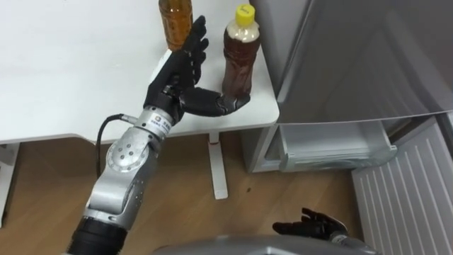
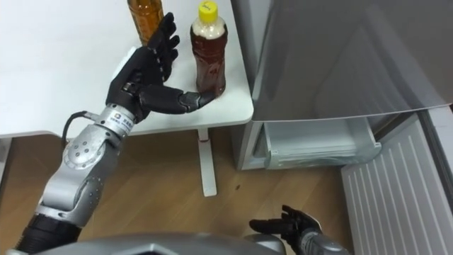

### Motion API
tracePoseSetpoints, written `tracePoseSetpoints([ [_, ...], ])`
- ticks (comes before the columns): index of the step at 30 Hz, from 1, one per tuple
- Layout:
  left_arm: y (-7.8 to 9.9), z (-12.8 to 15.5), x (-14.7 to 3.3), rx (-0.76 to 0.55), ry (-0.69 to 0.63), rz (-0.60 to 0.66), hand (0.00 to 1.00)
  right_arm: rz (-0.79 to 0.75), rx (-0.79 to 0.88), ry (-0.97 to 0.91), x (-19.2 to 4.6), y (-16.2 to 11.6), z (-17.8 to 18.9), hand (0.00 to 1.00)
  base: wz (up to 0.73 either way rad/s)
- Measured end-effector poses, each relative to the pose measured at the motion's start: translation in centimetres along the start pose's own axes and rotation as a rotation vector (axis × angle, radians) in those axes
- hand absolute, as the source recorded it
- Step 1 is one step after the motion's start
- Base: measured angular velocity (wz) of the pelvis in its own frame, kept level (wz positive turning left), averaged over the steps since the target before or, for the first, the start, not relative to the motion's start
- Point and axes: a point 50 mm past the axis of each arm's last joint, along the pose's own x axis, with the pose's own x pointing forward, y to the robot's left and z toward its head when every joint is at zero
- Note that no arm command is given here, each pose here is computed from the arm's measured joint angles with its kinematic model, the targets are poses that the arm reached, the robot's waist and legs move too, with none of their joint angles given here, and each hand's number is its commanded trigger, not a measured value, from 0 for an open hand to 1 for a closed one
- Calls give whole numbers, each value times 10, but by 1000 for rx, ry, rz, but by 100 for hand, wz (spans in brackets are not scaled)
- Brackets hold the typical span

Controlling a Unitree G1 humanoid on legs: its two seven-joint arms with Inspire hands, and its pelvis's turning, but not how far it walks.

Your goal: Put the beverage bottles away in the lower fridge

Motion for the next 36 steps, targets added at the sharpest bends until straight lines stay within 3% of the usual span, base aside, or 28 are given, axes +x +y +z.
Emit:
tracePoseSetpoints([
  [6, -3, 15, 13, 3, -59, -16, 0, -7, 2, -3, 0, -2, 1, 0, -7],
  [13, 4, 22, 17, -23, -79, 10, 0, 0, 10, 5, 0, -3, 4, 0, -5],
  [36, 9, 2, 19, -61, 35, -3, 0, 11, -5, -29, 0, -1, 10, 0, 0],
])
